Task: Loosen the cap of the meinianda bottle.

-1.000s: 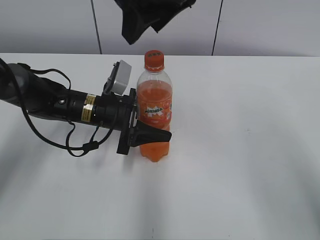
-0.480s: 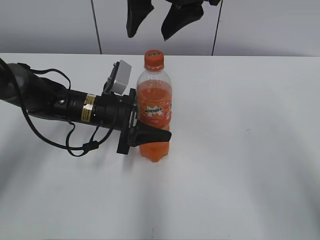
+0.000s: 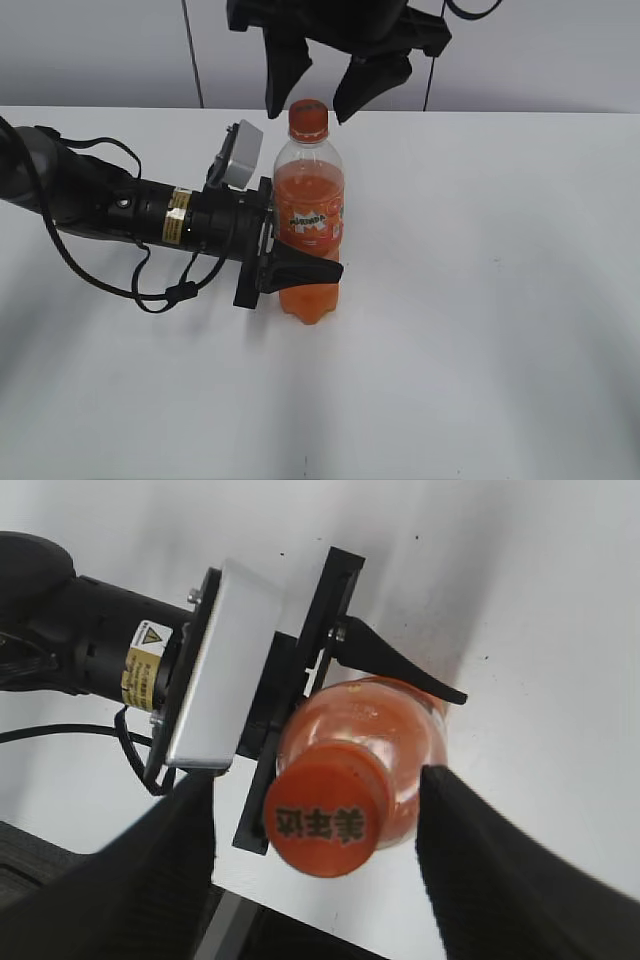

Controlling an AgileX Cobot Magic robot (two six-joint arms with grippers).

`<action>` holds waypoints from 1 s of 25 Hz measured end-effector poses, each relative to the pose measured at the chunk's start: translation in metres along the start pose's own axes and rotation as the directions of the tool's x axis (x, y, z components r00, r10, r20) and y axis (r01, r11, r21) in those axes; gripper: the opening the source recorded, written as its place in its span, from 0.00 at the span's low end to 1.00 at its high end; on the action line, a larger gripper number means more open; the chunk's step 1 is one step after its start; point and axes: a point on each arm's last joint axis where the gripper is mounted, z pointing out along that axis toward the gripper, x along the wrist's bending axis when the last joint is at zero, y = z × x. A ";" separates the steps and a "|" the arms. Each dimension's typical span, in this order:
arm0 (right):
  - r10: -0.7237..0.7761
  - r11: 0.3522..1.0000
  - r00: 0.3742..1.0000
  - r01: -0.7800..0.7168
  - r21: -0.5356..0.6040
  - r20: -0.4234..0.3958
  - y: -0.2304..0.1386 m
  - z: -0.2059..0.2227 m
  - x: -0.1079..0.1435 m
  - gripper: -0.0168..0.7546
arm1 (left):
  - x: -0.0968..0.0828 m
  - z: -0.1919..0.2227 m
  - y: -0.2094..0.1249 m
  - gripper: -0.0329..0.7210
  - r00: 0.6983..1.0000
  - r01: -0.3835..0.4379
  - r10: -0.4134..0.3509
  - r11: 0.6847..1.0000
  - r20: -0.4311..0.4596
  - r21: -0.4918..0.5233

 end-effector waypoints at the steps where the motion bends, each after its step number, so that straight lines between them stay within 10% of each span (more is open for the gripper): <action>1: 0.001 1.000 1.000 -0.001 0.002 -0.002 0.000 0.000 0.000 0.64 | 0.000 0.000 0.000 0.59 1.000 0.000 0.000 1.000 0.000 0.000; 25: 0.002 1.000 1.000 -0.002 0.003 0.000 0.000 0.000 0.000 0.42 | 0.000 0.000 0.000 0.59 1.000 0.003 -0.003 1.000 0.001 -0.001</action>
